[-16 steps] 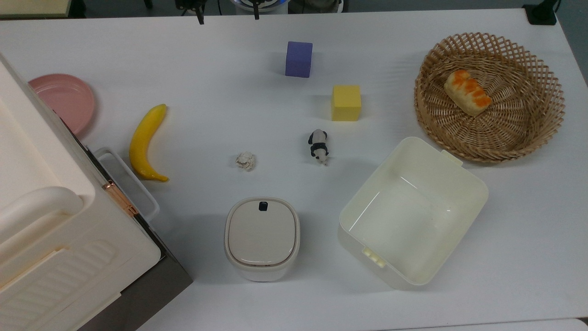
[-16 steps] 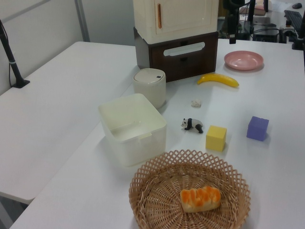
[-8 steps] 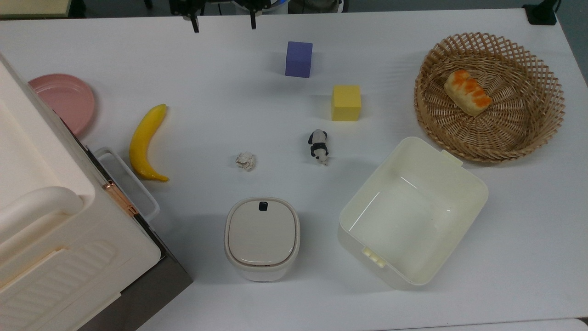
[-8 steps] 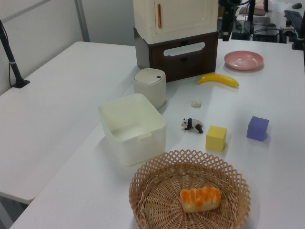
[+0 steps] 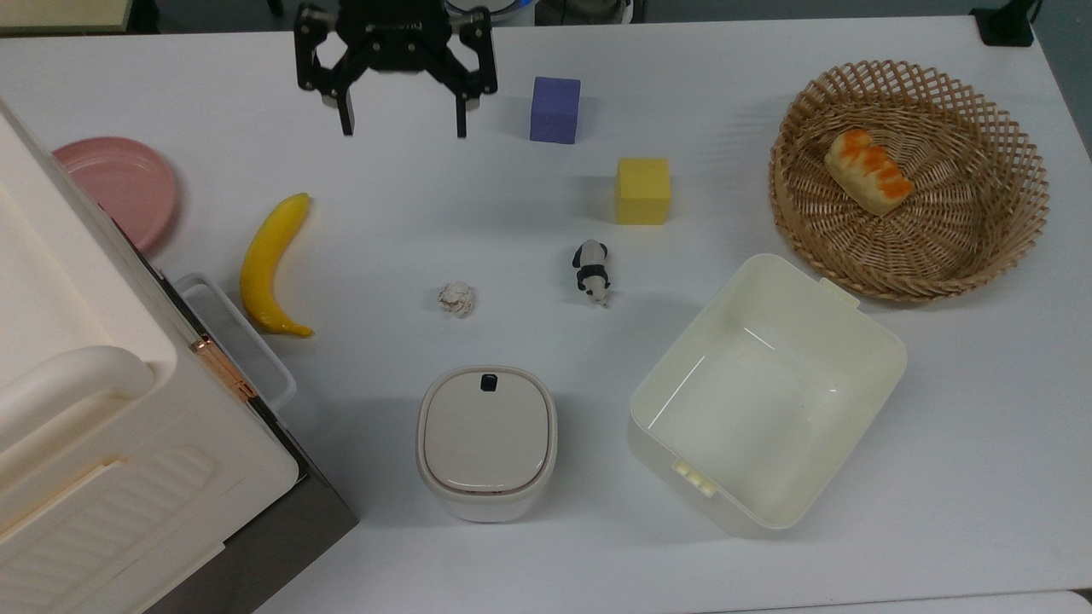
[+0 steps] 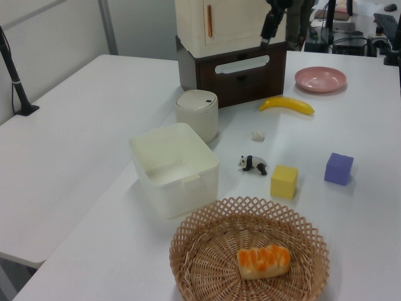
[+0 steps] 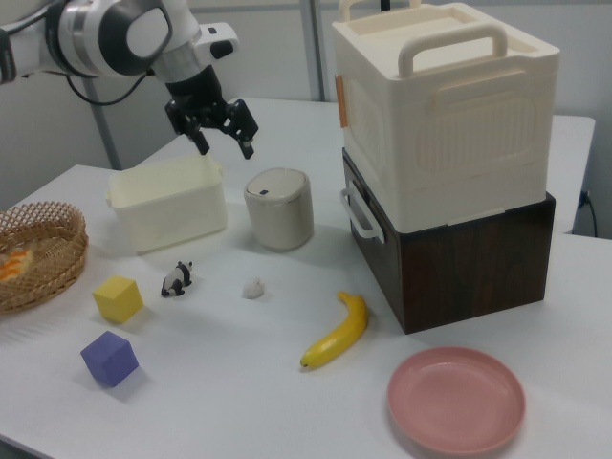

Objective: Open the trash can
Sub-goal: 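Move the gripper over the small cream trash can's lid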

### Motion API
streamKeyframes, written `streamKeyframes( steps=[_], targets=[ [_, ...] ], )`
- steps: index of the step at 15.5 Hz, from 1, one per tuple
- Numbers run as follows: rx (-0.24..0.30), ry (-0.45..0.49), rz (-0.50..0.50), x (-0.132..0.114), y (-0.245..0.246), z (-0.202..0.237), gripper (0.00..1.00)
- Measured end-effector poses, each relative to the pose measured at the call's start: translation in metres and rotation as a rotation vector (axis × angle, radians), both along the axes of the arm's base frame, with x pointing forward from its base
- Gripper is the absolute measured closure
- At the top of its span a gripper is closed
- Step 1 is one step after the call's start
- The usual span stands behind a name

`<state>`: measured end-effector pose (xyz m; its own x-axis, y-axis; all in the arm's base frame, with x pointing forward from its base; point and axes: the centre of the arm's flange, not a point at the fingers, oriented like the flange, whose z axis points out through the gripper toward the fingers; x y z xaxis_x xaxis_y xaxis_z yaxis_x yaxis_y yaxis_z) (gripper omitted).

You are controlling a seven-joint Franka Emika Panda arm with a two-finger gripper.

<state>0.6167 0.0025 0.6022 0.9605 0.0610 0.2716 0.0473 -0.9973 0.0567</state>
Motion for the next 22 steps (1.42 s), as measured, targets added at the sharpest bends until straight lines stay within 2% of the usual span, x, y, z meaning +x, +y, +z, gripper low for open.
streamKeyframes(
  steps=[3,8,11,15,17,22],
  targets=[
    [0.016,-0.08,-0.046,0.02,0.002,-0.012,0.0],
    [0.092,-0.304,-0.181,0.059,0.007,-0.022,0.0],
    [0.118,-0.404,-0.195,0.077,0.011,-0.034,0.0],
    [0.131,-0.475,-0.163,0.103,0.03,-0.065,0.0],
    [0.127,-0.497,-0.136,0.115,0.044,-0.081,0.0],
    [0.054,-0.498,-0.063,0.131,0.064,-0.105,0.0]
  ],
)
